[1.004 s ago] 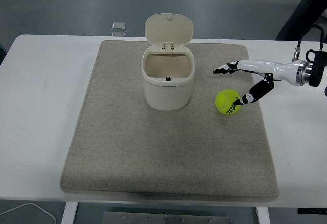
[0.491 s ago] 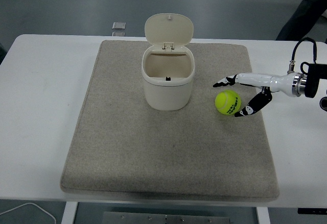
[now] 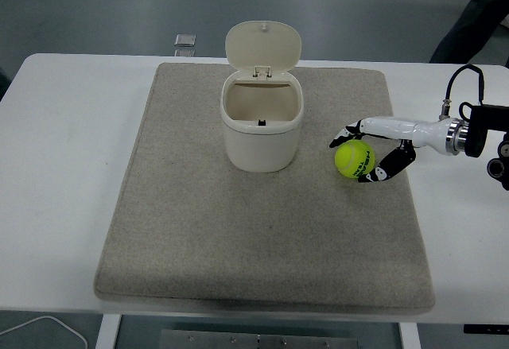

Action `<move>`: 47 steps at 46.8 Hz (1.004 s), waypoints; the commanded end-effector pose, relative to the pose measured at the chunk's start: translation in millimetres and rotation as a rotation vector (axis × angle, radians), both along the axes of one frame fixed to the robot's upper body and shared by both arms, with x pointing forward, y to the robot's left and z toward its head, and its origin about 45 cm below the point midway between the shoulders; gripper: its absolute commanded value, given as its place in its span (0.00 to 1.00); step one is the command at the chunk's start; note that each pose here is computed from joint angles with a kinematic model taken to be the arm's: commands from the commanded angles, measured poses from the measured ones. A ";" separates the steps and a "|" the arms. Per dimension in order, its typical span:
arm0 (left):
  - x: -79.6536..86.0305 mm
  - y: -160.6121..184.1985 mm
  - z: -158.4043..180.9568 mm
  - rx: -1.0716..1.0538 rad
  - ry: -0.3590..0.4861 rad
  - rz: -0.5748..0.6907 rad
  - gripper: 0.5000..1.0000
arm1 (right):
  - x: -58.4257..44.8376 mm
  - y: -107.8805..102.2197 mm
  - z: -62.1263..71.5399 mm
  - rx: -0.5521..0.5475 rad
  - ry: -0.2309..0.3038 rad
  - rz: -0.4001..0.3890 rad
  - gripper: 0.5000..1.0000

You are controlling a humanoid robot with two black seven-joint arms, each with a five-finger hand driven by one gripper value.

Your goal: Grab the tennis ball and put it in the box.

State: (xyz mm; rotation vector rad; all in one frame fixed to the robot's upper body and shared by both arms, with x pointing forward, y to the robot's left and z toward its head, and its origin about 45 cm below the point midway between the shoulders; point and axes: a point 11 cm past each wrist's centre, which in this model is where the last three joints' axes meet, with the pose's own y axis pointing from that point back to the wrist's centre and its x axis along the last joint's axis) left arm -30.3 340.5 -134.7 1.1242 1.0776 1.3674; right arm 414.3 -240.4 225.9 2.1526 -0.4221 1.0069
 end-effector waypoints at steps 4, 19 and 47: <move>0.0 0.0 0.0 0.000 0.000 -0.001 0.98 | 0.1 -0.6 -0.7 -0.005 -0.010 0.000 0.19; 0.0 0.0 0.0 0.000 0.000 -0.001 0.98 | 0.9 -1.0 0.7 -0.006 -0.014 -0.001 0.03; 0.0 0.0 0.0 0.000 0.000 -0.001 0.98 | 11.2 12.9 85.3 0.097 -0.086 0.057 0.05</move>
